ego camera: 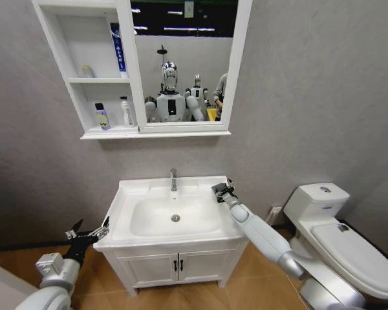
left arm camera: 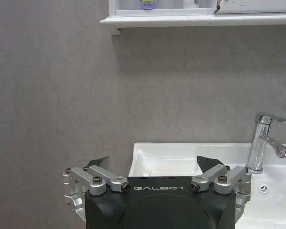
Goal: Move facial cleanser and shampoo from washbasin to cabinet, then wipe washbasin with towel.
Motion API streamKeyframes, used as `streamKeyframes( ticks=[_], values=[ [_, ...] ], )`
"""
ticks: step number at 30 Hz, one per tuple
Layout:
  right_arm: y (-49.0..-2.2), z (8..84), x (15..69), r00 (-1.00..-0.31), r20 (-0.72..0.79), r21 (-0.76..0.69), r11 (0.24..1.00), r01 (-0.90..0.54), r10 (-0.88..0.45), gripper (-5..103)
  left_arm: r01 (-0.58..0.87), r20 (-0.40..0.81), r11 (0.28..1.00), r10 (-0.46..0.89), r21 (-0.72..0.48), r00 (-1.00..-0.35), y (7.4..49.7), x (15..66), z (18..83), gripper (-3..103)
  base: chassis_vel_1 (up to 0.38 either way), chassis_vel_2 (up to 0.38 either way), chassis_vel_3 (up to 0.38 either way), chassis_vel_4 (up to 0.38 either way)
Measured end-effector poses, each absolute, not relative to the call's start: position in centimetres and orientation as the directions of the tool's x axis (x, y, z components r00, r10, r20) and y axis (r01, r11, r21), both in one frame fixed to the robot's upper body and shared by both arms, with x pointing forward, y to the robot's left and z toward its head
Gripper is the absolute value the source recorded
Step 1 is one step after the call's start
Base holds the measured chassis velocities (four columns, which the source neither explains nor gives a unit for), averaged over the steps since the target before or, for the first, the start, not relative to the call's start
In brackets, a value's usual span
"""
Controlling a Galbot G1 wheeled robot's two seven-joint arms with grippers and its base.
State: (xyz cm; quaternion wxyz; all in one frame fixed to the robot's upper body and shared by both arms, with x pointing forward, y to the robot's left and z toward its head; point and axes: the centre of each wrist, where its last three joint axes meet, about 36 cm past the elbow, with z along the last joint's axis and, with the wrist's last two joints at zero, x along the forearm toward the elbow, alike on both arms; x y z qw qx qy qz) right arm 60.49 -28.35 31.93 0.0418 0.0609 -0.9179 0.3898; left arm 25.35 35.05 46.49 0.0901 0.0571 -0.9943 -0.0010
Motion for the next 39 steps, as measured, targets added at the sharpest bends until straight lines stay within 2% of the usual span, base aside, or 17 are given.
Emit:
streamKeyframes(
  ticks=[1, 3, 4, 6, 8, 9, 11, 14, 18, 20, 22, 25, 27, 31, 33, 34, 39],
  values=[
    [-27.6, 32.1, 60.5, -0.992, 0.091, -0.667, 0.734, -0.126, -0.087, 100, -0.113, 0.179, 0.994, -0.113, 0.012, -0.977, 35.0, 25.4, 46.5, 100, 0.0, 0.0, 0.0, 0.0],
    [-27.2, 32.2, 60.5, -0.993, 0.081, -0.637, 0.761, -0.118, -0.086, 100, -0.113, 0.179, 0.994, -0.113, 0.012, -0.977, 35.0, 25.4, 46.5, 100, 0.0, 0.0, 0.0, 0.0],
    [-25.8, 33.5, 59.8, -0.995, 0.074, -0.477, 0.874, -0.09, -0.062, 100, -0.113, 0.179, 0.994, -0.113, 0.012, -0.977, 35.0, 25.3, 46.5, 100, 0.0, 0.0, 0.0, 0.0],
    [-25.3, 34.1, 59.4, -0.995, 0.082, -0.417, 0.905, -0.079, -0.049, 100, -0.113, 0.179, 0.994, -0.113, 0.012, -0.977, 35.0, 25.4, 46.5, 100, 0.0, 0.0, 0.0, 0.0],
    [-23.5, 37.0, 56.9, -0.986, 0.165, -0.182, 0.982, -0.044, -0.014, 100, -0.113, 0.179, 0.994, -0.113, 0.012, -0.977, 35.0, 25.4, 46.5, 100, 0.0, 0.0, 0.0, 0.0],
    [-23.5, 37.0, 56.9, -0.986, 0.165, -0.182, 0.982, -0.044, -0.014, 100, -0.113, 0.179, 0.994, -0.113, 0.012, -0.977, 35.0, 25.4, 46.5, 100, 0.0, 0.0, 0.0, 0.0],
    [-24.1, 38.7, 54.6, -0.98, 0.198, -0.089, 0.995, -0.035, -0.016, 100, -0.113, 0.179, 0.993, -0.114, 0.012, -0.977, 35.0, 25.4, 46.5, 100, 0.0, 0.0, 0.0, 0.0],
    [-25.3, 39.1, 53.0, -0.983, 0.186, -0.087, 0.996, -0.028, -0.012, 100, -0.113, 0.179, 0.994, -0.113, 0.012, -0.977, 35.0, 25.4, 46.5, 100, 0.0, 0.0, 0.0, 0.0],
    [-28.9, 39.5, 47.1, -0.991, 0.132, -0.122, 0.992, -0.036, -0.02, 100, -0.113, 0.179, 0.993, -0.114, 0.012, -0.977, 35.0, 25.3, 46.5, 100, 0.0, 0.0, 0.0, 0.0],
    [-30.6, 40.2, 43.9, -0.994, 0.09, -0.131, 0.989, -0.068, -0.057, 100, -0.113, 0.179, 0.993, -0.114, 0.012, -0.977, 35.1, 25.4, 46.5, 100, 0.0, 0.0, 0.0, 0.0],
    [-31.1, 40.3, 43.0, -0.994, 0.078, -0.137, 0.987, -0.083, -0.073, 100, -0.113, 0.179, 0.994, -0.113, 0.012, -0.977, 35.0, 25.4, 46.5, 100, 0.0, 0.0, 0.0, 0.0],
    [-33.9, 40.1, 38.3, -0.987, 0.027, -0.172, 0.971, -0.163, -0.161, 100, -0.113, 0.179, 0.993, -0.114, 0.012, -0.977, 35.0, 25.4, 46.5, 100, 0.0, 0.0, 0.0, 0.0],
    [-34.2, 40.3, 37.0, -0.986, 0.023, -0.173, 0.971, -0.168, -0.166, 100, -0.113, 0.179, 0.993, -0.114, 0.012, -0.977, 35.1, 25.4, 46.5, 100, 0.0, 0.0, 0.0, 0.0],
    [-34.5, 42.1, 32.7, -0.991, 0.039, -0.174, 0.976, -0.13, -0.125, 100, -0.113, 0.179, 0.993, -0.114, 0.012, -0.977, 35.0, 25.4, 46.5, 100, 0.0, 0.0, 0.0, 0.0],
    [-33.9, 43.5, 28.6, -0.995, 0.064, -0.16, 0.984, -0.082, -0.072, 100, -0.114, 0.179, 0.993, -0.114, 0.012, -0.977, 35.1, 25.3, 46.5, 100, 0.0, 0.0, 0.0, 0.0],
    [-33.9, 43.5, 28.6, -0.995, 0.064, -0.16, 0.984, -0.082, -0.072, 100, -0.114, 0.179, 0.993, -0.114, 0.012, -0.977, 35.1, 25.3, 46.5, 100, 0.0, 0.0, 0.0, 0.0],
    [-31.9, 45.6, 20.9, -0.993, 0.073, -0.121, 0.989, 0.084, 0.093, 100, -0.113, 0.179, 0.993, -0.114, 0.012, -0.977, 35.0, 25.4, 46.5, 100, 0.0, 0.0, 0.0, 0.0]
  ],
)
